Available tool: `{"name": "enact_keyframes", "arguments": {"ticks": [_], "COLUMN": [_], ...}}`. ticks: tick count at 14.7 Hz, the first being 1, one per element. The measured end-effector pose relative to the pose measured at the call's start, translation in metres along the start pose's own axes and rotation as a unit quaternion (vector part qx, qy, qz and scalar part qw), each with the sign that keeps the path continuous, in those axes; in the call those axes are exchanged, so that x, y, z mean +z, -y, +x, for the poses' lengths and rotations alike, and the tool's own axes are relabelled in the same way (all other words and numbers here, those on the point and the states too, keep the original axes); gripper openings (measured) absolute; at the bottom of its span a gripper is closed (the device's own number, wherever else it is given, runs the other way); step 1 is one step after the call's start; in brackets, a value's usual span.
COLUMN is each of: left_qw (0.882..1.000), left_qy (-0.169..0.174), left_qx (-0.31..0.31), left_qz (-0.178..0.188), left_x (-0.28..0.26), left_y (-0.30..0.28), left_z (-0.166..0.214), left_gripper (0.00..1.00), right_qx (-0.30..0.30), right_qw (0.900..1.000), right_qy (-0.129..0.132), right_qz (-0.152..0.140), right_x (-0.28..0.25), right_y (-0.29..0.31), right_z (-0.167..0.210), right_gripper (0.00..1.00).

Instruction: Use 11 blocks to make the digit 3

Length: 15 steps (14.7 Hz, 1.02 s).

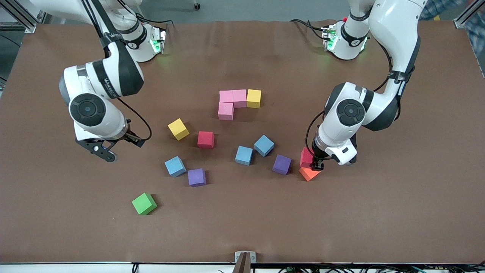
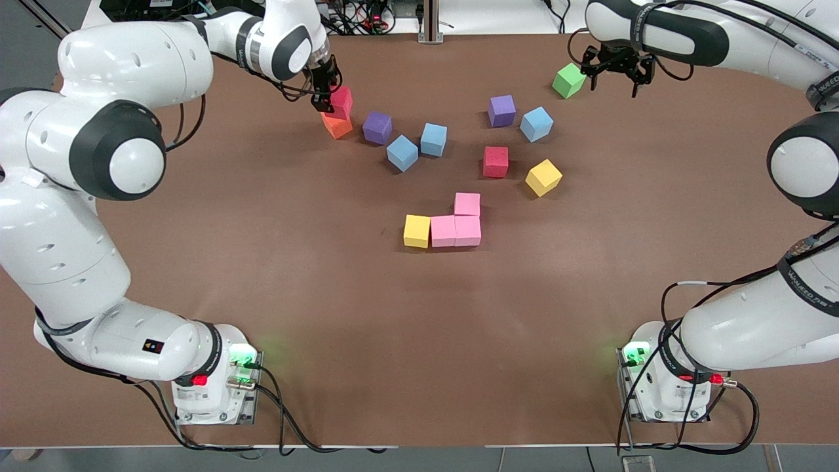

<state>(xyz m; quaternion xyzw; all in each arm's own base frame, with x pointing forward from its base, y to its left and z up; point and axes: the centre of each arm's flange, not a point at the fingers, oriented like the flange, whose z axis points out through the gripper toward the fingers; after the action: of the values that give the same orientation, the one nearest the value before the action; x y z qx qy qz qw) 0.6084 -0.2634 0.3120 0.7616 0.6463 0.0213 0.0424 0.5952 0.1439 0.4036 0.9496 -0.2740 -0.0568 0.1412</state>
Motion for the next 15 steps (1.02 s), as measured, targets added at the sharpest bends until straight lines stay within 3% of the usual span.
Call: {"name": "enact_keyframes", "arguments": {"ticks": [3, 7, 11, 15], "left_qw": [1.0, 1.0, 1.0, 1.0], "left_qy": [0.0, 0.001, 0.002, 0.002], "left_qx": [0.0, 0.0, 0.0, 0.0], "left_qz": [0.002, 0.001, -0.001, 0.0], "left_x": [0.004, 0.007, 0.009, 0.012], "left_y": [0.0, 0.0, -0.001, 0.0], "left_z": [0.0, 0.0, -0.001, -0.001], "left_gripper": [0.6, 0.6, 0.6, 0.6], "right_qx": [0.053, 0.173, 0.21, 0.291], "right_qw": [0.998, 0.984, 0.977, 0.955], "right_qy": [0.012, 0.032, 0.041, 0.04], "right_qz": [0.009, 0.032, 0.025, 0.035], "right_x": [0.001, 0.0, 0.016, 0.032], "right_y": [-0.002, 0.011, 0.022, 0.065], "right_z": [0.003, -0.005, -0.007, -0.031], "right_gripper": [1.0, 1.0, 1.0, 1.0]}}
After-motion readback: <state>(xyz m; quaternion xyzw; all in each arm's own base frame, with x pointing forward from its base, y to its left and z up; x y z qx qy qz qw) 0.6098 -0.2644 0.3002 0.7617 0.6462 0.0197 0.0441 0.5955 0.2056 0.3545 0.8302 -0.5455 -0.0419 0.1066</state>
